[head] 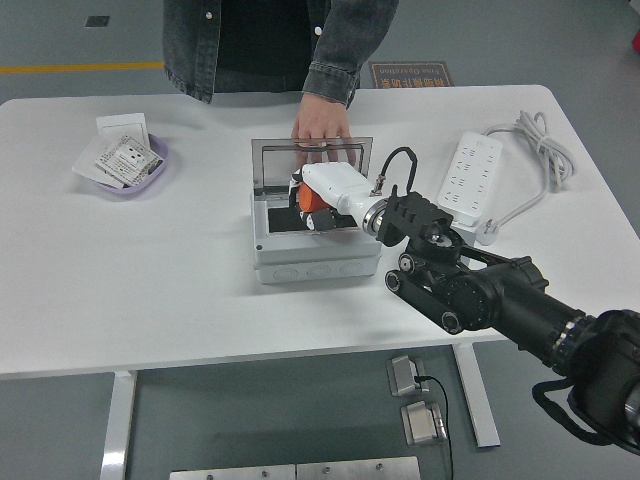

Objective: Pick up the cylinder from the cube,place it in the box,flap close box

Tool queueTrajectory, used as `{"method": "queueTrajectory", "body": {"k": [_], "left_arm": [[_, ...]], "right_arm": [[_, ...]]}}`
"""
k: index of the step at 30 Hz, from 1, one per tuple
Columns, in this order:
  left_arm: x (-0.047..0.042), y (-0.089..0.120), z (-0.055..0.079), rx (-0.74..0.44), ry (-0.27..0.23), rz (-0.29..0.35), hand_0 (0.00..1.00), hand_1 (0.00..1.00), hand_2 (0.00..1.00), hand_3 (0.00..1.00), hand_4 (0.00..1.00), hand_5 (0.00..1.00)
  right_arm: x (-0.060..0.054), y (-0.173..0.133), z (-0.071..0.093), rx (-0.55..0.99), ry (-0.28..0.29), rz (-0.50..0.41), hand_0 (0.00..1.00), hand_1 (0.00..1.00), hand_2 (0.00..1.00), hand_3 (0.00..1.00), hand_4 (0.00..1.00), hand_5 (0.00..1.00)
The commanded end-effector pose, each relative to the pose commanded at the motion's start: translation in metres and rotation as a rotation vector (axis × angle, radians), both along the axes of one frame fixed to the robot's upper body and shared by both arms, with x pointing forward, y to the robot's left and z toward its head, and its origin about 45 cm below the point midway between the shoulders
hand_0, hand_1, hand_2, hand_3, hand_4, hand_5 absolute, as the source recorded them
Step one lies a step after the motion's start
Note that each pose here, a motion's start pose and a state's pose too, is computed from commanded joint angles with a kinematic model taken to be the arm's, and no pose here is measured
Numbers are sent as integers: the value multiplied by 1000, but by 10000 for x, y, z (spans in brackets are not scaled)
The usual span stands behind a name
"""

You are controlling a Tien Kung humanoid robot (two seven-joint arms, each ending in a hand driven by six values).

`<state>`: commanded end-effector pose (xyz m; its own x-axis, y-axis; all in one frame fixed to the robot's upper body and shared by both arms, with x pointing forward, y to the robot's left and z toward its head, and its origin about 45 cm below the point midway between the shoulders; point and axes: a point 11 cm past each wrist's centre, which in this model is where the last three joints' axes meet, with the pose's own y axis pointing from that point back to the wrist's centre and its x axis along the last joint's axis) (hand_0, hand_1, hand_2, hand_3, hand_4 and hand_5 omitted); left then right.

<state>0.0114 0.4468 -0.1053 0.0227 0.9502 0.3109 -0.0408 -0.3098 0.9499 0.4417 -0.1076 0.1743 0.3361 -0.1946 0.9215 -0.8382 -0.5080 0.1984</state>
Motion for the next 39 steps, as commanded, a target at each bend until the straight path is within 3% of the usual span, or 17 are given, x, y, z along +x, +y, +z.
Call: {"method": "queueTrajectory", "body": {"k": [1,6,7,19,26,31,36,39], "left_arm": [[1,-2,-1,-1,0,-1,620,668,622,629,727,372],[2,-12,-4,-3,1,-2,620,668,622,629,727,372],[3,-13,-5,-4,1,-2,620,668,622,629,727,372],[3,-38,-14,-8,2,-3,620,667,621,628,726,373],[-71,-44,-20,-8,14,8,620,667,621,627,725,371],[-118,-44,-23,-8,22,17,620,666,621,629,725,371],[-118,-44,-23,-7,23,19,620,666,621,629,725,371],[-108,-38,-20,-6,21,18,620,666,621,629,722,368]], "right_arm": [[0,2,4,3,-1,0,537,492,612,687,781,447],[0,14,26,15,-6,3,537,492,612,687,781,447],[0,15,30,17,-7,3,644,553,626,739,901,594],[-49,110,84,56,-3,19,660,545,623,747,934,626],[-188,289,165,140,117,38,655,538,621,746,947,641],[-163,168,399,203,166,18,623,529,620,749,914,607],[-80,98,792,237,117,23,623,529,620,749,914,607],[-23,39,902,243,99,11,596,522,620,757,905,608]]}}
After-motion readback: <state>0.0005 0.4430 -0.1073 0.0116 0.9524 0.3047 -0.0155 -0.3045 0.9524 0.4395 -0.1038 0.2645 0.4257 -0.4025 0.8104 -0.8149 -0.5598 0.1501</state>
